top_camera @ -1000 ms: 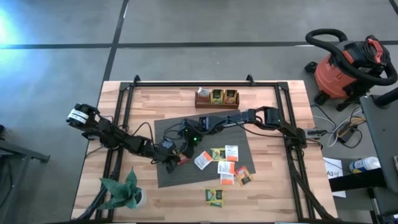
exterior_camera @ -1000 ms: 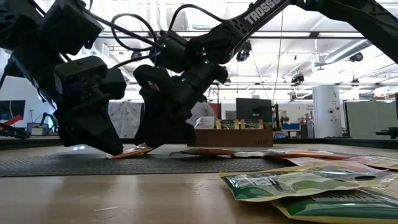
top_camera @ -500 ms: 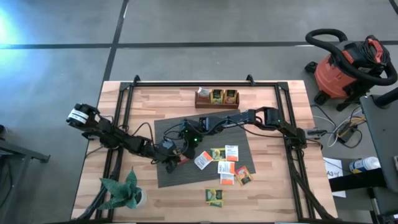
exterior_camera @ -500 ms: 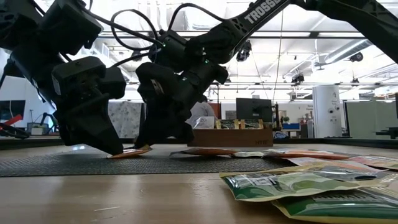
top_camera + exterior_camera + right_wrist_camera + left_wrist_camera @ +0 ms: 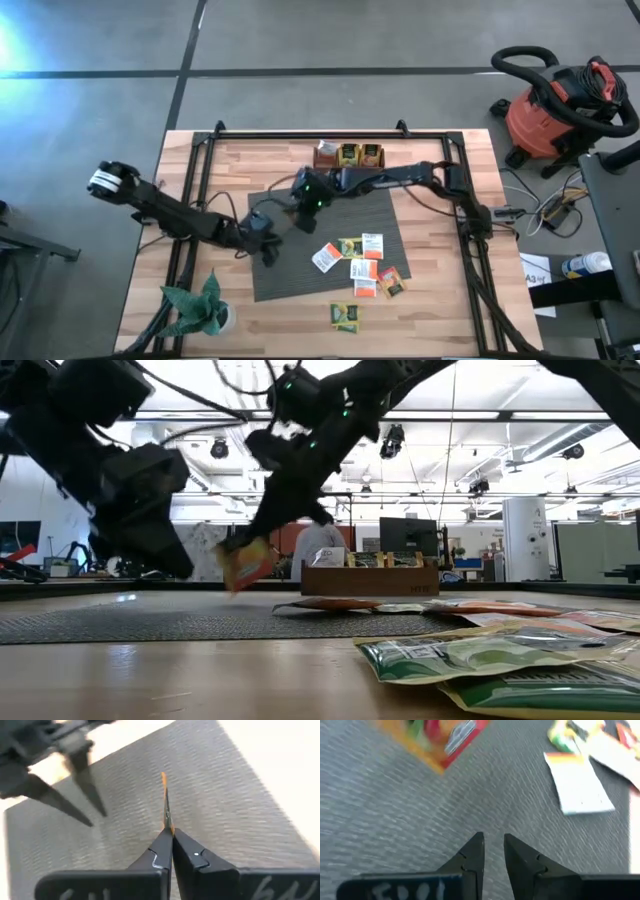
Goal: Pick & Place Tea
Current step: Put the orange tea bag into the right section of the wooden organizer
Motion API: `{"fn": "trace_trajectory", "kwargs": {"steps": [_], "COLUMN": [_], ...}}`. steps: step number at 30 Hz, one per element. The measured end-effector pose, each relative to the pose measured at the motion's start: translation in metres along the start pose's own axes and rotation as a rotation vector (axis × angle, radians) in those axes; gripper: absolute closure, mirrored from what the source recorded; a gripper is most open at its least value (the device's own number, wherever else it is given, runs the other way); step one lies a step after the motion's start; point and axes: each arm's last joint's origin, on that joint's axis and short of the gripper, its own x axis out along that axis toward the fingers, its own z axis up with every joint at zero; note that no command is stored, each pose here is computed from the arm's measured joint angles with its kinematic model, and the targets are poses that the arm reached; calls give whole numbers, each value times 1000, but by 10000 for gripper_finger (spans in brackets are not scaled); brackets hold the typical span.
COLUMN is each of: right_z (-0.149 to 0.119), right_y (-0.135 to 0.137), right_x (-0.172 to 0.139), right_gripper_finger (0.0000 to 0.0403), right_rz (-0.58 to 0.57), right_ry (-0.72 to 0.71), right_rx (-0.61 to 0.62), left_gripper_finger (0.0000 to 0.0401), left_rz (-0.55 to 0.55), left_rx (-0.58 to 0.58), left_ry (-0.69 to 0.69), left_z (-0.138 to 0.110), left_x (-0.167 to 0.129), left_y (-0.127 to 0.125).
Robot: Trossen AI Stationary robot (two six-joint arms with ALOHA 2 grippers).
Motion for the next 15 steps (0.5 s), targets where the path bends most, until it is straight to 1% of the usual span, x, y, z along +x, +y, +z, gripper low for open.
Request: {"fn": "trace_trajectory", "kwargs": {"steps": [3, 6, 8, 11, 15], "right_z": [10, 15, 13, -4, -45], "right_y": [-15, -34, -50, -76, -104], "right_x": [-29, -65, -90, -122, -157], "right_gripper_finger": [394, 394, 394, 394, 394], "right_rz": [-130, -271, -321, -373, -442], "right_ry": [-49, -101, -129, -145, -141], "right_rx": [11, 26, 62, 153, 253], "left_gripper_finger": [332, 332, 332, 332, 332], "left_rz": [40, 55, 59, 51, 58], "left_rx": [5, 1, 0, 4, 8], "left_ry": [-65, -120, -142, -159, -160], "left_z": [6, 11, 14, 16, 16], "left_x": [-10, -19, -23, -26, -26], "left_y": [2, 3, 4, 3, 4]}}
